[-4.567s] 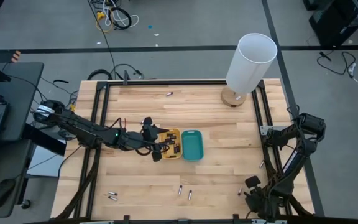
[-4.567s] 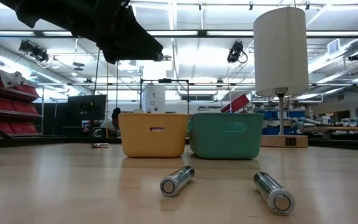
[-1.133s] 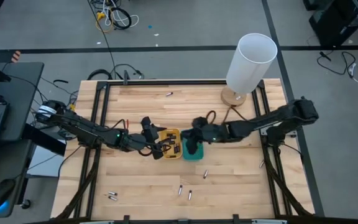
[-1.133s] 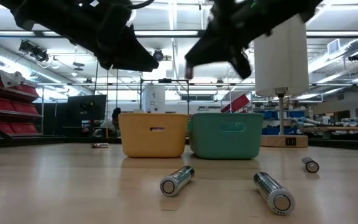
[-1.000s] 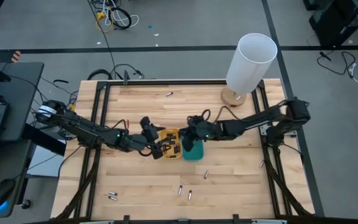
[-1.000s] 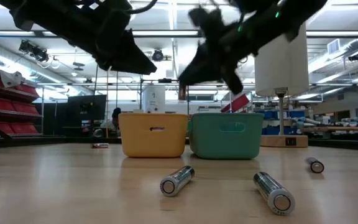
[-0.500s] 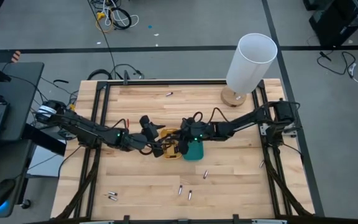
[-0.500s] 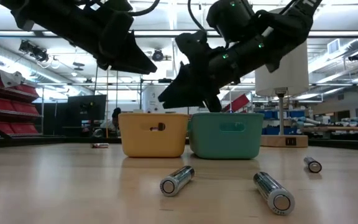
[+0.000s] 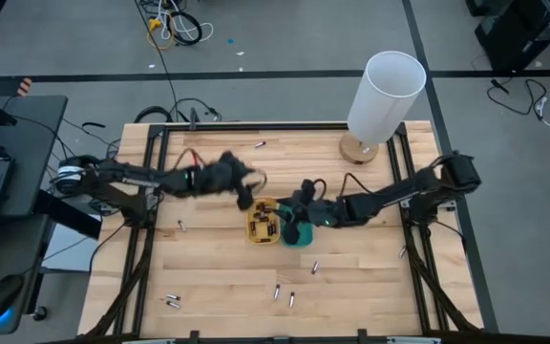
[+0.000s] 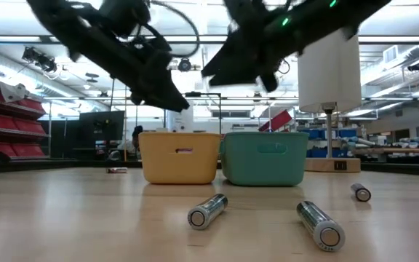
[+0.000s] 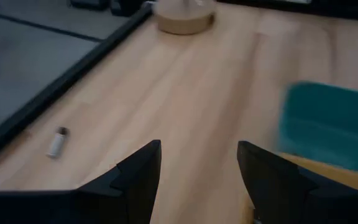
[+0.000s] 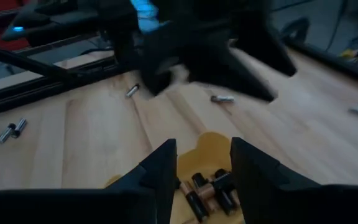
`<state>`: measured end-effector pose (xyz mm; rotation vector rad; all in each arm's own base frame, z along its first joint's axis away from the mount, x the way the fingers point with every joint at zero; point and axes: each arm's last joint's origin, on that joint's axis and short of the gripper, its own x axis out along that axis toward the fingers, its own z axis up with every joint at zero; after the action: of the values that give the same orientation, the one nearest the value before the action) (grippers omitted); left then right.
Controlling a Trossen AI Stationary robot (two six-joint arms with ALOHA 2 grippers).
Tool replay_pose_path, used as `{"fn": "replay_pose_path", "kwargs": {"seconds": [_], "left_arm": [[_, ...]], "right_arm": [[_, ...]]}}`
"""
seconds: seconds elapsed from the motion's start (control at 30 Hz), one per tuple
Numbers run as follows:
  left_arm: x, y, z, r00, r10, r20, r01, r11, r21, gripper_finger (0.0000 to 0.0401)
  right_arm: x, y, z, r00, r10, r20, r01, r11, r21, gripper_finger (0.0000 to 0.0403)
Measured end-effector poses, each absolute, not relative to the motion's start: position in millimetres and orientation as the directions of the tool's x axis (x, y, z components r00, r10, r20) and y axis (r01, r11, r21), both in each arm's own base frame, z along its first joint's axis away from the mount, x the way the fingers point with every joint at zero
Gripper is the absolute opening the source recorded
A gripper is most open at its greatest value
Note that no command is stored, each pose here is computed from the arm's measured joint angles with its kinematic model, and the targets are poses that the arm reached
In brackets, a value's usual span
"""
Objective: Sort batteries
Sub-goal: Put the silver battery into the green bin
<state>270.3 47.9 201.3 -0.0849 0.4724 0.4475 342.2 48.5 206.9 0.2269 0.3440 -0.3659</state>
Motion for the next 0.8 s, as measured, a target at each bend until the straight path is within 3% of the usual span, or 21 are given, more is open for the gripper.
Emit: {"fn": "replay_pose_path", "kwargs": {"seconds": [0.2, 0.37, 0.63, 0.8], "left_arm": [[262, 120, 219, 0.766, 0.406, -0.498, -0.451, 0.892, 0.034, 0.0227], [261, 167, 215, 0.779, 0.338, -0.528, -0.347, 0.934, 0.086, 0.0227], [284, 211, 175, 0.704, 0.32, -0.634, -0.346, 0.934, 0.087, 0.0222], [305, 240, 168, 0.651, 0.281, -0.705, -0.356, 0.933, 0.044, 0.021]], "right_arm": [[318, 70, 225, 0.832, -0.411, -0.374, 0.471, 0.878, 0.083, 0.0138], [298, 69, 222, 0.733, -0.513, -0.447, 0.582, 0.813, 0.02, 0.0135], [271, 66, 189, 0.669, -0.537, -0.513, 0.654, 0.754, 0.063, 0.0135], [254, 63, 164, 0.633, -0.547, -0.548, 0.699, 0.708, 0.101, 0.0135]]}}
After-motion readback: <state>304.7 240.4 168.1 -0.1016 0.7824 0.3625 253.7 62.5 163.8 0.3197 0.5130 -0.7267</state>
